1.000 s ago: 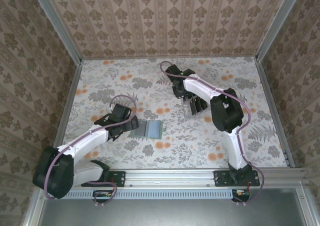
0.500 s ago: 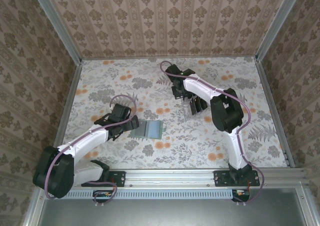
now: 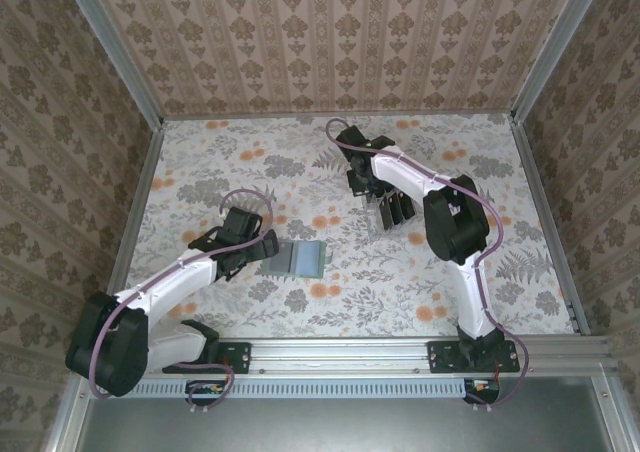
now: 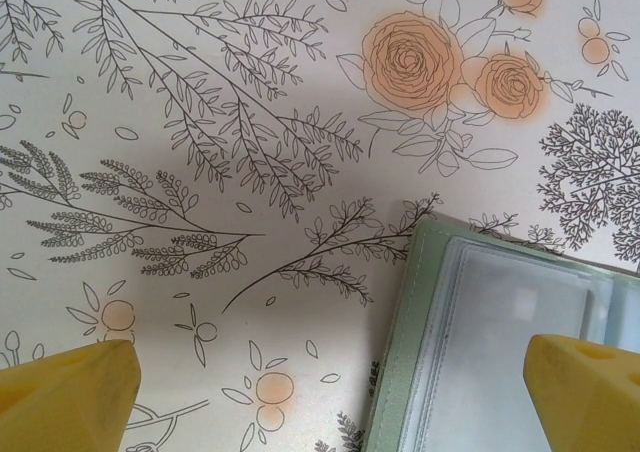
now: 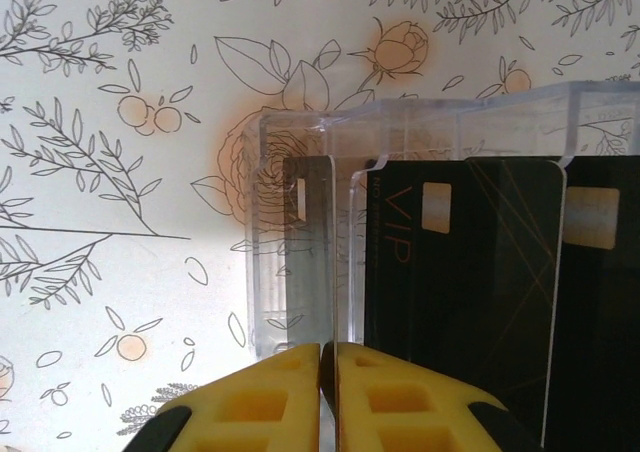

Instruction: Put the credit cards into the card holder

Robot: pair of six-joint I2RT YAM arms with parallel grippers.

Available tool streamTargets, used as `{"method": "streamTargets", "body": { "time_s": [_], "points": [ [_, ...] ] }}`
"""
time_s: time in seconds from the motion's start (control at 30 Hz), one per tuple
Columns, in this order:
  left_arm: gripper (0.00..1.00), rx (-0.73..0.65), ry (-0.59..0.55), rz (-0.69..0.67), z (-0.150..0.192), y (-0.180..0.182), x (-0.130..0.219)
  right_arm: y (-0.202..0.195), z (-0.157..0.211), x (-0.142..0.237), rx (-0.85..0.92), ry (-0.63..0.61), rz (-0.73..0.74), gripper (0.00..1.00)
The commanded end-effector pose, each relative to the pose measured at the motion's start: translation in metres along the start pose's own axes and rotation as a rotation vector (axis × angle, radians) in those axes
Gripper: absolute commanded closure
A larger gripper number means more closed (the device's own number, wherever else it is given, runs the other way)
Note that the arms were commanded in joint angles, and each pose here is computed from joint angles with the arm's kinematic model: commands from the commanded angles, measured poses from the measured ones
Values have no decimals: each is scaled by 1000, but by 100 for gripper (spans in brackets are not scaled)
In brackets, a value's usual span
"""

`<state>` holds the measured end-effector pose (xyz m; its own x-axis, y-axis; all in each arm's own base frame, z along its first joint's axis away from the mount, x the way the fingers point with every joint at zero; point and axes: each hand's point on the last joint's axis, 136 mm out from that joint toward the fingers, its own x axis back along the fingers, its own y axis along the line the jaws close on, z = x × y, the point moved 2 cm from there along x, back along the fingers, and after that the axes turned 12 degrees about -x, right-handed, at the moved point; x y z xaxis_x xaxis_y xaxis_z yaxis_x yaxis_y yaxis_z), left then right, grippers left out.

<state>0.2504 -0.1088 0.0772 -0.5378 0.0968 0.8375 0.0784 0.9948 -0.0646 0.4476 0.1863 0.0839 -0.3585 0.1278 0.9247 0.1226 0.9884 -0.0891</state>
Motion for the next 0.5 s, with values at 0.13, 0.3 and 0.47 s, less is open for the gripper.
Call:
{"method": "streamTargets", "body": {
  "time_s": [0.13,0.3,0.47],
  "points": [
    [0,-10,-4,8,-2,0,0,4,2,-5,-15,32,-35,86],
    [0,-11,-6,6,-3,0,0,3,4,-8,-29,42,-44,85],
    [0,-10,-3,8,-2,0,0,3,4,-8,-37,43,-53,90]
  ]
}}
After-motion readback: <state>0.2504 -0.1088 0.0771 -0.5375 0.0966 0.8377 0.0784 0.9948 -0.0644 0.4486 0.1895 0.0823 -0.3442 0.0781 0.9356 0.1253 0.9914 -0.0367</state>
